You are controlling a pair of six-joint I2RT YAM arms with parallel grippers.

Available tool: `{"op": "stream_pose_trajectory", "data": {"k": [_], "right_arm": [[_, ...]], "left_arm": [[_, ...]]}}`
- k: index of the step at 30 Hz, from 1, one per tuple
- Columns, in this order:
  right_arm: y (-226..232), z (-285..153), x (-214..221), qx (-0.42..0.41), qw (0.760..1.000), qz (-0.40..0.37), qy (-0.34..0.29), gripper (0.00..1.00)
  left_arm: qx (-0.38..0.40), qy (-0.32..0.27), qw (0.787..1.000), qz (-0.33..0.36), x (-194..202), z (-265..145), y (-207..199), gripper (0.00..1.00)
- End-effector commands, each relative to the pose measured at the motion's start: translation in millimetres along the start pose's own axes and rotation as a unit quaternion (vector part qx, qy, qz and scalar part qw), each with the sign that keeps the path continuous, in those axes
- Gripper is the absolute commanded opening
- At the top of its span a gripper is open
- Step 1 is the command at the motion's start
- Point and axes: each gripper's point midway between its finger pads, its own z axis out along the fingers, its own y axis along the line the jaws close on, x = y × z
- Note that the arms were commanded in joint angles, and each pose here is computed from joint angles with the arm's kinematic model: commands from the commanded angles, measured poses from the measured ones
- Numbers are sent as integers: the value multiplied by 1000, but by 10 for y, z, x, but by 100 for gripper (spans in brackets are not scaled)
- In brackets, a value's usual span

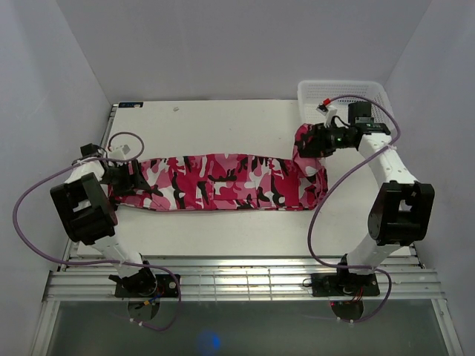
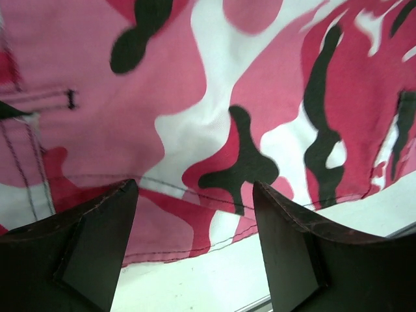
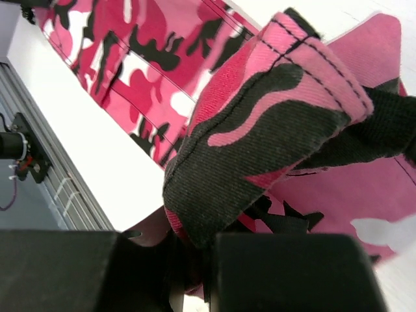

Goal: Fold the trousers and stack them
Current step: Fold the trousers

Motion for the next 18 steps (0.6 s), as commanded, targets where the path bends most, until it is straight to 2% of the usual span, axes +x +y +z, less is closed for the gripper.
{"op": "stream_pose_trajectory", "data": {"k": [1, 2, 6, 10, 18], "right_arm": [[206, 338, -299, -26, 999, 4, -44, 8], [321, 490, -278, -40, 998, 25, -35, 8], [527, 872, -375, -56, 997, 23, -46, 8], [711, 1160, -404, -65, 996, 38, -46, 8], [1090, 1623, -188, -94, 995, 40, -7, 8]], "left_arm": [[-6, 15, 1000, 24, 215, -1, 15, 82], [-10, 20, 999, 31, 277, 0, 28, 82], [-12, 32, 999, 30, 525, 41, 19, 82], [-13, 28, 999, 30, 585, 39, -3, 82], [-10, 25, 999, 23, 550, 59, -8, 82]]}}
